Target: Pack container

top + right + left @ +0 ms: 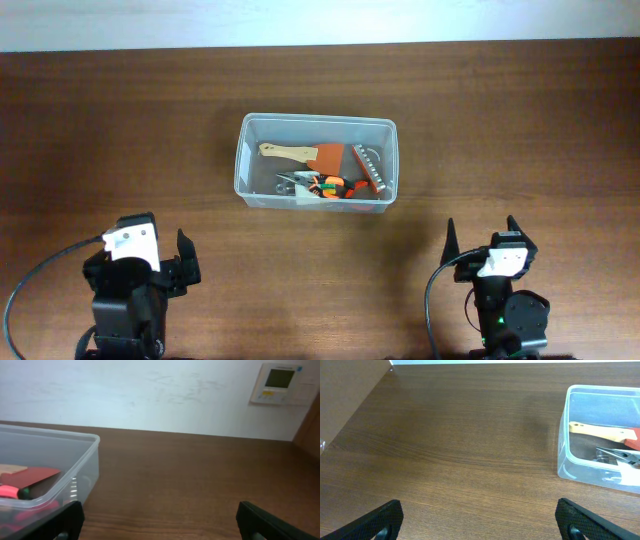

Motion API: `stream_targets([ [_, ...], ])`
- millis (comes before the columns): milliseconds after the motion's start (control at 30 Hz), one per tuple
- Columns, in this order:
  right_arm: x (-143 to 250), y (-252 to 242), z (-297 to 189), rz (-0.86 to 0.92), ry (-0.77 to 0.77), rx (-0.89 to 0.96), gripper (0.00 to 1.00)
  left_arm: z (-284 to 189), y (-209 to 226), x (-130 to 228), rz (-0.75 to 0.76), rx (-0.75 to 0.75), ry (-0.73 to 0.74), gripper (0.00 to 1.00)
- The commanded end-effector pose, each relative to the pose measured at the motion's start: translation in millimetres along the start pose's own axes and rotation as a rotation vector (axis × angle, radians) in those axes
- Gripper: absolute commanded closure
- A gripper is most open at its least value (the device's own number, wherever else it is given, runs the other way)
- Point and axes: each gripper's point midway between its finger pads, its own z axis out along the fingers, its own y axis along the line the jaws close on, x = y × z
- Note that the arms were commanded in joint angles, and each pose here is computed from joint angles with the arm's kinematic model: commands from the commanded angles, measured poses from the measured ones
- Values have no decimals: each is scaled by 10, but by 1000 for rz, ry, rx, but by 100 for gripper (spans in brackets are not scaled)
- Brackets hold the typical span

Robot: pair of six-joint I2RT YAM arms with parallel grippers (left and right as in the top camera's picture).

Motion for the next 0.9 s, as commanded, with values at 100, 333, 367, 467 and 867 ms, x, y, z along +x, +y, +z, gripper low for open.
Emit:
stream_targets([
  [100,24,-75,0,31,-3,48,1,-4,18,12,13,-9,-2,1],
  [333,21,-62,0,31,-4,40,1,-4,18,12,13,-9,-2,1],
  [367,21,-62,0,31,-4,40,1,-4,18,12,13,-9,-2,1],
  [467,21,-62,0,31,-4,40,1,-5,18,11,13,-9,-3,1],
  [867,21,-62,0,31,-4,40,1,-4,18,12,13,-9,-2,1],
])
